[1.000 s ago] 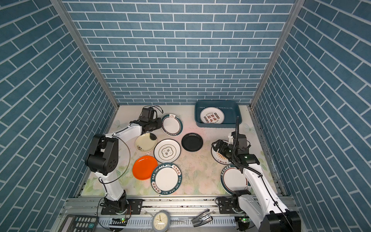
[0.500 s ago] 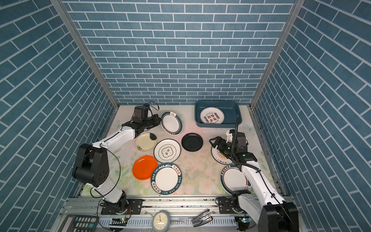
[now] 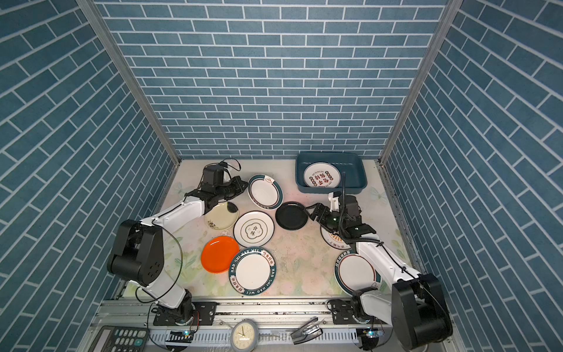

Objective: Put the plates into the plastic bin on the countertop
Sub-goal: 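Carry the upright plate to table center with left gripper while right gripper approaches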

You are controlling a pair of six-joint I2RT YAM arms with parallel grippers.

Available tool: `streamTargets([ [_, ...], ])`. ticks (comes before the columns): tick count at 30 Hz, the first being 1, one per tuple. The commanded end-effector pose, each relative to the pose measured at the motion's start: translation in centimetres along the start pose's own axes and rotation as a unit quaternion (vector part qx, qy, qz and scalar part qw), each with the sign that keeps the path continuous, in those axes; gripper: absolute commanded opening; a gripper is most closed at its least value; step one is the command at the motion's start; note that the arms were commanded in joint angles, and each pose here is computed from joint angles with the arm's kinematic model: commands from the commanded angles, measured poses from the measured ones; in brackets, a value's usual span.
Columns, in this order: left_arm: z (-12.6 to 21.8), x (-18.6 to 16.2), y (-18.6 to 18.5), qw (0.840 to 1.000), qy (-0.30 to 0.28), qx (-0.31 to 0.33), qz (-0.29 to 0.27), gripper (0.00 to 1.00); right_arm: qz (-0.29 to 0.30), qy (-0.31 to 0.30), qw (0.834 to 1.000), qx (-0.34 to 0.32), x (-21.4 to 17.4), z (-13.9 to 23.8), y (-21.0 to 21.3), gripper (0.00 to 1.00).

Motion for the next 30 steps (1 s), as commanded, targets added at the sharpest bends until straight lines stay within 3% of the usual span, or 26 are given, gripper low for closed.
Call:
streamTargets([
  [1,0.9,0.1,-1.0,0.999,-0.006,-0.039,0.002,0.00,-0.005,-0.013,1.000,0.020,1.0,-1.4,0.7,0.86],
  [16,0.7,-1.6,1.5,1.000,0.014,-0.011,0.017,0.02,-0.016,0.004,0.999,0.029,0.7,-4.2,0.1,0.84],
  [20,-0.4,-0.9,1.1,1.000,0.024,0.004,-0.002,0.45,-0.014,0.005,1.000,0.027,0.6,-3.9,0.2,0.84],
  [26,-3.0,-0.1,1.6,0.998,0.049,0.035,-0.020,0.61,-0.009,0.000,1.000,0.010,0.0,-2.5,0.2,0.84],
  [30,-4.7,0.4,2.5,0.995,0.069,0.064,-0.025,0.65,-0.003,-0.008,1.000,-0.003,-0.5,-1.2,0.5,0.84],
])
Point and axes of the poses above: each gripper's point midway between its finger pads, its own z axis back along the fingers, its own y axis along the line the jaws close on, x = y × z, the point moved 9 cm from there along z, back along the fingers, and after that the axes turned 13 degrees about z, right-handed, at the moved point
